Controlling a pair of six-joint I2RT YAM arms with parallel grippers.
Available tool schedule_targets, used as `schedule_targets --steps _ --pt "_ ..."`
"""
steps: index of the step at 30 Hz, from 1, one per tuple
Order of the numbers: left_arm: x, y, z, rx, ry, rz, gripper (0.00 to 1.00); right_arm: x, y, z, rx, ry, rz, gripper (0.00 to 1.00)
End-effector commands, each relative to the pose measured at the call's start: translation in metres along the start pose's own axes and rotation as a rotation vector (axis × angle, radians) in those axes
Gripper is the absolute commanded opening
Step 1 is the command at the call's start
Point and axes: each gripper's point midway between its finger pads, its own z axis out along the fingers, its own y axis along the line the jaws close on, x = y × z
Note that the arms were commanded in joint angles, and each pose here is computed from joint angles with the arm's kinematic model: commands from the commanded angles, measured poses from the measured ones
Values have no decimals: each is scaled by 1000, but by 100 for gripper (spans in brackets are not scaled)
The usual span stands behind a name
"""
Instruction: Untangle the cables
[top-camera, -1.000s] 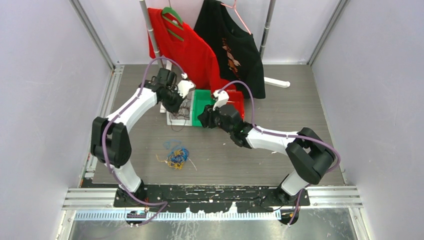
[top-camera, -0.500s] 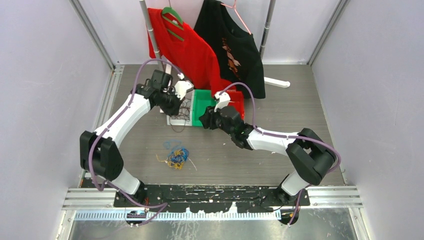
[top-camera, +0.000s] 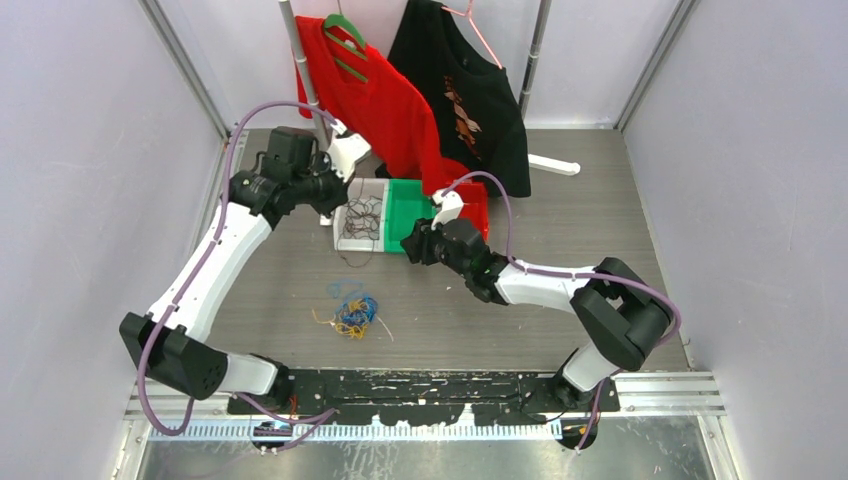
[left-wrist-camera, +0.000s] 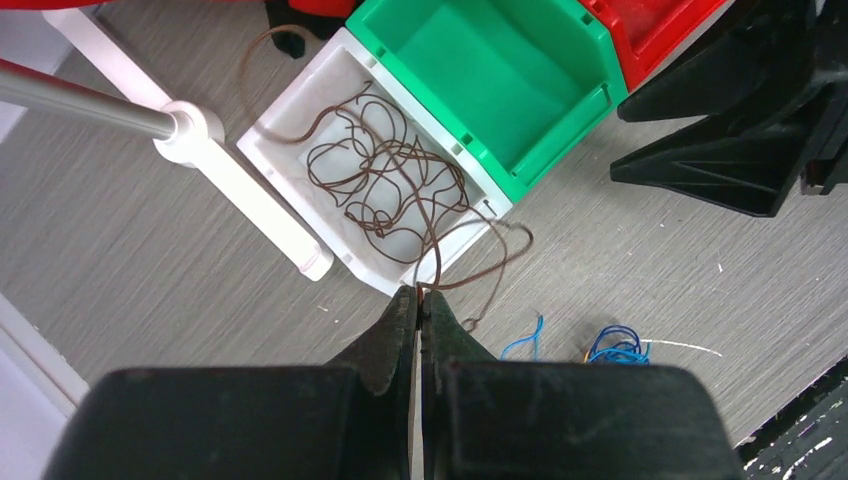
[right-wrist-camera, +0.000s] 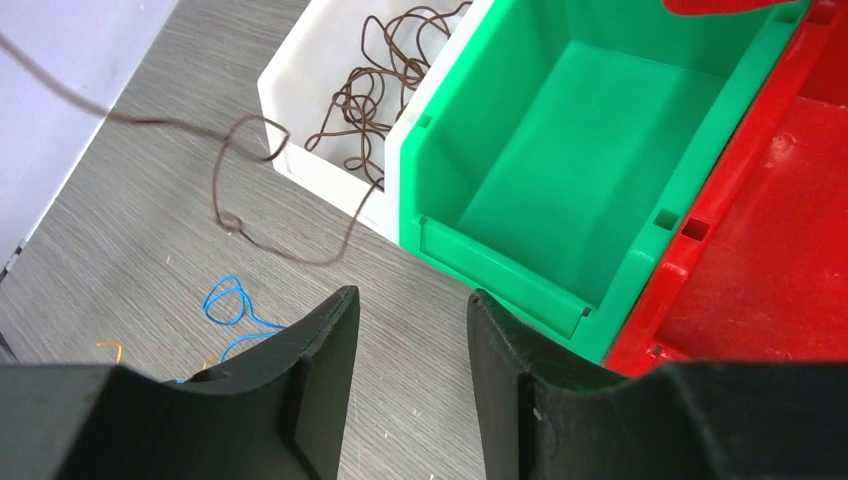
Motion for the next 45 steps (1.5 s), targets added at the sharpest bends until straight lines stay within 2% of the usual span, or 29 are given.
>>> schedule_targets --steps 1,15,22,30,39,41,43,45 --pt "5 4 12 -7 30 11 0 -41 18 -11 -42 -126 26 49" --pt "18 58 102 -97 154 169 0 -46 14 -13 -15 -144 22 50" --pt "12 84 148 -159 134 238 0 -50 14 -11 -15 -161 7 50" --pt "23 92 183 -197 90 304 0 -45 36 -9 -146 -154 -48 55" --pt "59 73 204 -103 154 280 0 -12 56 2 -223 -5 -131 59" --pt "64 66 204 -71 168 261 9 0 61 5 -227 25 -154 59" --pt "62 60 198 -36 174 237 30 10 66 9 -230 50 -170 59" --pt "54 55 186 7 167 202 43 12 69 12 -237 59 -175 59"
